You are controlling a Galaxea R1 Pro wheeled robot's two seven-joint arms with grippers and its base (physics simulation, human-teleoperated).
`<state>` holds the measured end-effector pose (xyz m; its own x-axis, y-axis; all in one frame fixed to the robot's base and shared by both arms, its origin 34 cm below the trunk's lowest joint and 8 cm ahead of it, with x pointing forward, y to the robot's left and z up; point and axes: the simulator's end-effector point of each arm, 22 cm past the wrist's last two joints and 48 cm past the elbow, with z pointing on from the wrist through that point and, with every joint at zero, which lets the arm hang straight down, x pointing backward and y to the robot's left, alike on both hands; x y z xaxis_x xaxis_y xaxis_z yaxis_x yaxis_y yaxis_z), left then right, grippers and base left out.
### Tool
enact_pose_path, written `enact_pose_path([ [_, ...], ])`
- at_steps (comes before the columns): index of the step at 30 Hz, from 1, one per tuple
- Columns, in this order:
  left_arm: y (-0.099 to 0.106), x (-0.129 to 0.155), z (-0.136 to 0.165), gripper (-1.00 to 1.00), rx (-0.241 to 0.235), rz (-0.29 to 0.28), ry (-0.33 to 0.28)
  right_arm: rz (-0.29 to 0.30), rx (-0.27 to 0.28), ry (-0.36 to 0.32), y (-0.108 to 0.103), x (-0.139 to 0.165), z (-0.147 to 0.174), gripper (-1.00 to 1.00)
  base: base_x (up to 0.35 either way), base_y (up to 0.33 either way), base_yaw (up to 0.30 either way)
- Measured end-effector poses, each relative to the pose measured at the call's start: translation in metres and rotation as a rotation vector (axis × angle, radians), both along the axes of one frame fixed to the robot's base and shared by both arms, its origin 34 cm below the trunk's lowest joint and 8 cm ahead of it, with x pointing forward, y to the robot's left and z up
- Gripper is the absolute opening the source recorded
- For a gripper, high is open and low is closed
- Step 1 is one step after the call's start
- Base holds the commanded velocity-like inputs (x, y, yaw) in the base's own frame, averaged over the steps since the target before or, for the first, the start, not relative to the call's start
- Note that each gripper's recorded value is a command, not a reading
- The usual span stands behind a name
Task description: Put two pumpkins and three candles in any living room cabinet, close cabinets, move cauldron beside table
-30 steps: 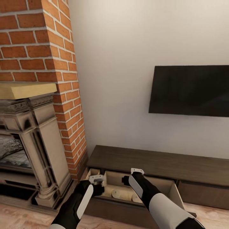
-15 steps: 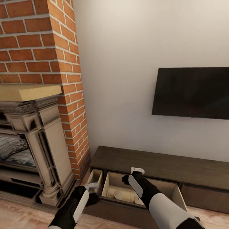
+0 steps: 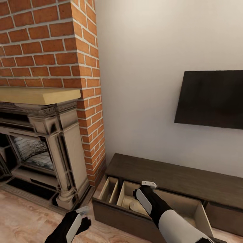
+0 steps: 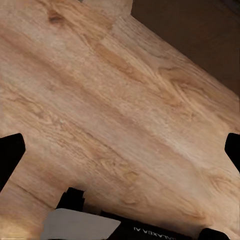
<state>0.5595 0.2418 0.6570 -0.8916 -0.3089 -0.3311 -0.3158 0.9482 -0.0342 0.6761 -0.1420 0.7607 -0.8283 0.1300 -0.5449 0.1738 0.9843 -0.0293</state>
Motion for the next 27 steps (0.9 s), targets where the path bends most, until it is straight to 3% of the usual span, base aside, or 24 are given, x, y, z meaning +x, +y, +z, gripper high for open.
enact_pose_path([
  [7, 0.062, -0.033, -0.036, 1.0, 0.087, 0.07, 0.019, -0.023, 0.009, 0.011, -0.001, -0.024, -0.025, 1.0, -0.007, 0.0, 0.294],
  [11, 0.083, -0.042, -0.044, 1.0, 0.123, 0.097, 0.0, -0.048, 0.015, 0.001, -0.002, -0.04, -0.041, 1.0, 0.0, 0.0, 0.294],
  [15, 0.1, -0.049, -0.047, 1.0, 0.146, 0.108, 0.0, -0.035, 0.002, 0.0, -0.001, -0.044, -0.046, 1.0, 0.0, 0.0, 0.294],
  [27, 0.109, -0.052, -0.049, 1.0, 0.163, 0.116, -0.01, -0.041, -0.002, 0.008, -0.001, -0.062, -0.064, 1.0, 0.0, 0.0, 0.288],
])
